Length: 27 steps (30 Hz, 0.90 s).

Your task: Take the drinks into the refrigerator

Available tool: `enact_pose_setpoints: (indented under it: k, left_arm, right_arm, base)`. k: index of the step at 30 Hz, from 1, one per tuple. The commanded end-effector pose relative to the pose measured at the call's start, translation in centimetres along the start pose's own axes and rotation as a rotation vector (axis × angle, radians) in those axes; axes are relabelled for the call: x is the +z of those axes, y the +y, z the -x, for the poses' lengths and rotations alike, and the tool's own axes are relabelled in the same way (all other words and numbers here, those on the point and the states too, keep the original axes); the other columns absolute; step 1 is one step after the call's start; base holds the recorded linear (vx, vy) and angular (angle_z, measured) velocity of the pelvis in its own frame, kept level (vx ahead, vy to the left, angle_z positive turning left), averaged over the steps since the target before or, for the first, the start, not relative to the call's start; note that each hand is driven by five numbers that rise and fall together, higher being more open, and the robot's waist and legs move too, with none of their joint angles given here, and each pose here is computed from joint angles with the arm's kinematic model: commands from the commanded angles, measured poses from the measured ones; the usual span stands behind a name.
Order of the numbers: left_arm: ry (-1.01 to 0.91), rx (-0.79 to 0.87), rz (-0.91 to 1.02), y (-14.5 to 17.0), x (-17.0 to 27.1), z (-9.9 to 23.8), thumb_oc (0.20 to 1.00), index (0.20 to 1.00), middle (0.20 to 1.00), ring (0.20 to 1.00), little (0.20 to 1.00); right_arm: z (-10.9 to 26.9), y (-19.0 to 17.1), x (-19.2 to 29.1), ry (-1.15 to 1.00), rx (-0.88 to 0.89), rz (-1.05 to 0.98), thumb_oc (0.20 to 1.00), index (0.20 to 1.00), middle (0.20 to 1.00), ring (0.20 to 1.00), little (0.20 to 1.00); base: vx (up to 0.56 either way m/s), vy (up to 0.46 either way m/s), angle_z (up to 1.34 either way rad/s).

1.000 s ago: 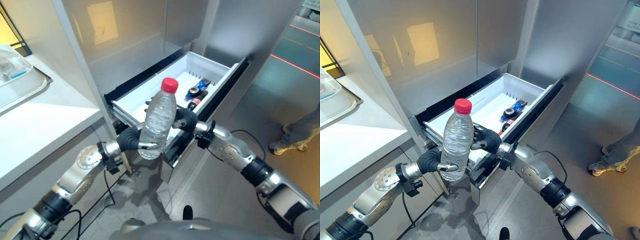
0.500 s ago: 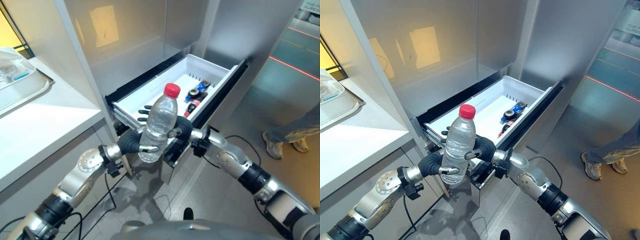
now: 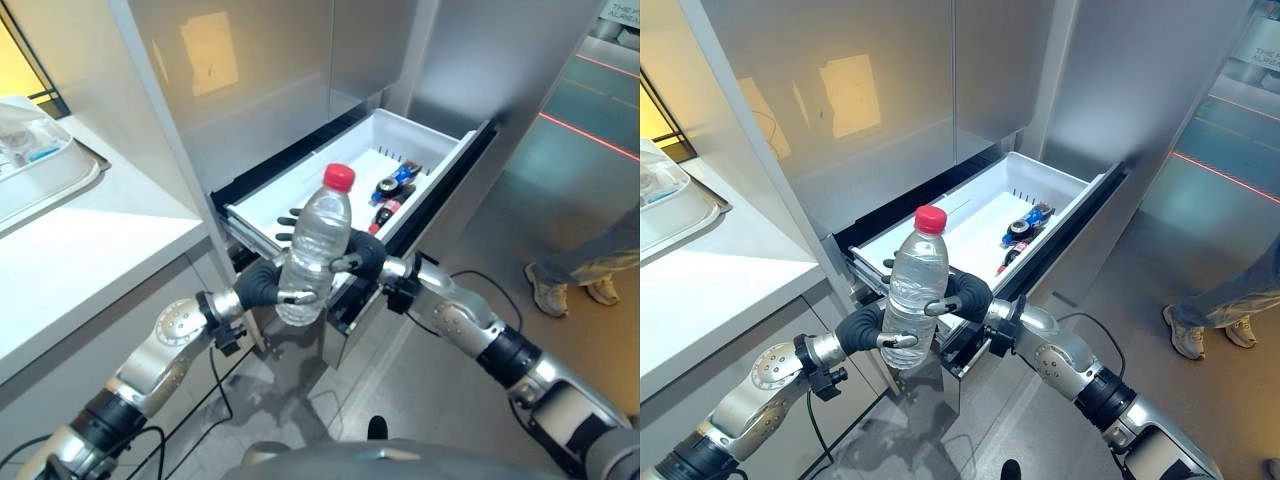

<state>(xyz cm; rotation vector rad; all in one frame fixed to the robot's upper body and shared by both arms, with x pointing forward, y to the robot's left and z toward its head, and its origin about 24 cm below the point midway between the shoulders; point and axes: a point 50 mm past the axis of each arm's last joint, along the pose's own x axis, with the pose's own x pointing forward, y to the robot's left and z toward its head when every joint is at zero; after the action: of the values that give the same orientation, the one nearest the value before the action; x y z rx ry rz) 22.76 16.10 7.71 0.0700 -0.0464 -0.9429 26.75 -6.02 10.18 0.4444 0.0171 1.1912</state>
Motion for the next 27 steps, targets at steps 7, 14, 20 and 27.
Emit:
enact_pose_setpoints:
  k: [7,14,20,27]
  left_arm:
    - [-0.208,0.01,-0.095,0.8,3.9,-2.5,0.2,0.2,0.2,0.2,0.2]
    - [-0.177,0.016,0.03,0.3,2.4,-2.4,0.884,0.884,0.884,0.884,0.884]
    - [-0.14,-0.005,0.066,0.2,1.8,-2.2,1.0,1.0,1.0,1.0,1.0]
    - [-0.104,-0.004,0.122,-0.1,0.9,-1.8,1.0,1.0,1.0,1.0,1.0]
  right_arm:
    - [-4.0,6.0,2.5,-0.175,0.332,-0.068,0.2,0.2,0.2,0.2,0.2]
    - [-3.9,5.8,1.6,-0.187,0.295,-0.146,0.2,0.2,0.2,0.2,0.2]
    - [-3.8,5.7,1.2,-0.189,0.269,-0.187,0.2,0.2,0.2,0.2,0.2]
    - [-3.4,4.9,1.2,-0.227,0.199,-0.223,0.2,0.2,0.2,0.2,0.2]
  base:
    - [0.0,0.0,0.0]
    - [0.0,0.0,0.0]
    - [0.0,0.0,0.0]
    - [0.0,0.0,0.0]
